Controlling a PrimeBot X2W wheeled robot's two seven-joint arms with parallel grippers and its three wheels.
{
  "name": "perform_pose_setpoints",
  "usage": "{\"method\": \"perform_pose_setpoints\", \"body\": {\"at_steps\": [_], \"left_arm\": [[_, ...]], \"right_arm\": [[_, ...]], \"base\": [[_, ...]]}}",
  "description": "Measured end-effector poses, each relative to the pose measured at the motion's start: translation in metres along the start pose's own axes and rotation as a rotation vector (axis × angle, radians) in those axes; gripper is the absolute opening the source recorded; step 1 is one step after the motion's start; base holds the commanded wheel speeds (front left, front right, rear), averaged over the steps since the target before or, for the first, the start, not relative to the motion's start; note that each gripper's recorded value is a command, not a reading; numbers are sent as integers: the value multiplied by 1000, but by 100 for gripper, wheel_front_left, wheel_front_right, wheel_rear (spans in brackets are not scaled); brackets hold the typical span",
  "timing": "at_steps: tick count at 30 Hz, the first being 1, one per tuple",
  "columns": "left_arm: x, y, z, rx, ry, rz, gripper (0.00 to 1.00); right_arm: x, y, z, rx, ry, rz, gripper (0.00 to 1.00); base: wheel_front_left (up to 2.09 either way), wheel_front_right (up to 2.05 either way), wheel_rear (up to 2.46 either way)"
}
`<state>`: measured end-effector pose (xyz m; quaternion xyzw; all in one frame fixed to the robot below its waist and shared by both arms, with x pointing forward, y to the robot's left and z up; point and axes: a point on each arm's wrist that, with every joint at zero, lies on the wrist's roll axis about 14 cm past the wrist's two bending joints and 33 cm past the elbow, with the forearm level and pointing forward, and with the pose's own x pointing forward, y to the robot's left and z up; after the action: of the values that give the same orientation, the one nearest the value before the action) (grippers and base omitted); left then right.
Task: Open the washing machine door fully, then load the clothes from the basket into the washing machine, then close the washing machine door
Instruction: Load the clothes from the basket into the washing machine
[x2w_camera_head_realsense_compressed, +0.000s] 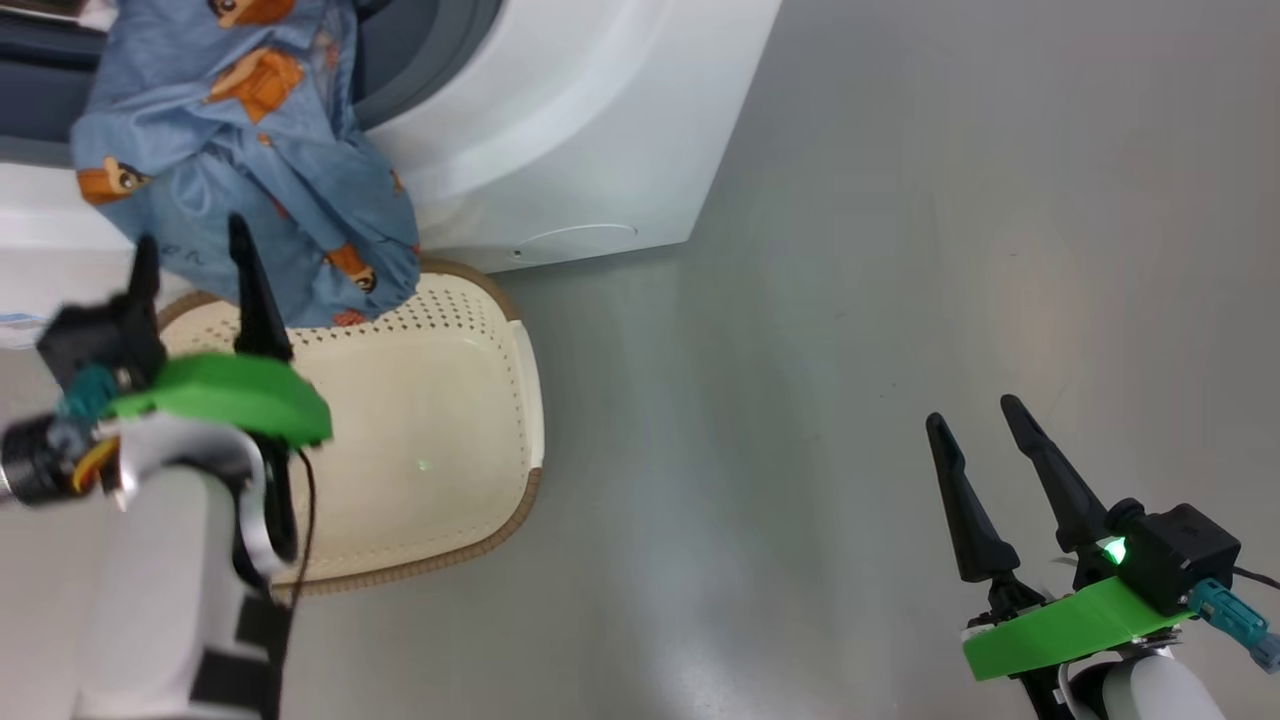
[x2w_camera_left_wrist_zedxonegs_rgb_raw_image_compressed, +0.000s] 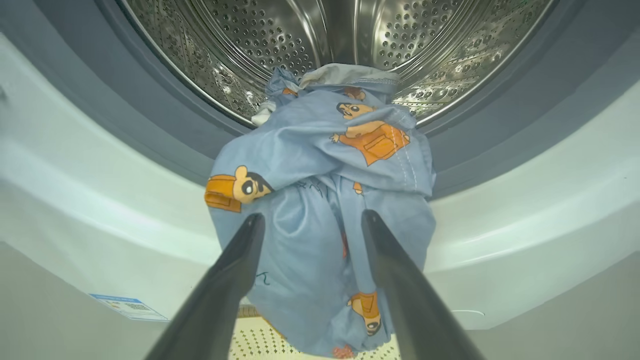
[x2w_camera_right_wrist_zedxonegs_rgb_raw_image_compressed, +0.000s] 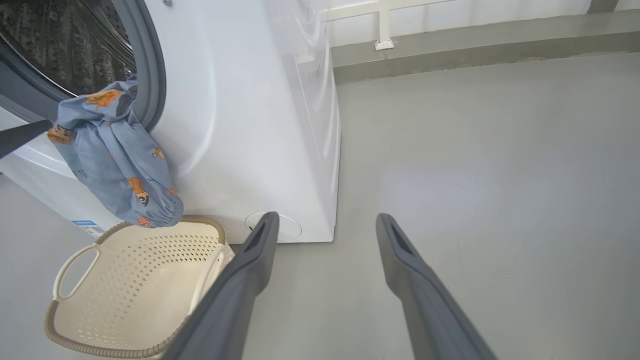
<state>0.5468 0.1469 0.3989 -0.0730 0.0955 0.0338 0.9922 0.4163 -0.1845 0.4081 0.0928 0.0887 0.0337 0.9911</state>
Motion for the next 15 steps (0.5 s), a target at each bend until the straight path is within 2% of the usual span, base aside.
{"method": "perform_pose_setpoints", "body": {"at_steps": [15], "left_arm": [[-86,2,-25,-35,62,34,100]], "right_arm": [[3,7,7,-21,-16,36,100]], "base": [[0,0,0]]}}
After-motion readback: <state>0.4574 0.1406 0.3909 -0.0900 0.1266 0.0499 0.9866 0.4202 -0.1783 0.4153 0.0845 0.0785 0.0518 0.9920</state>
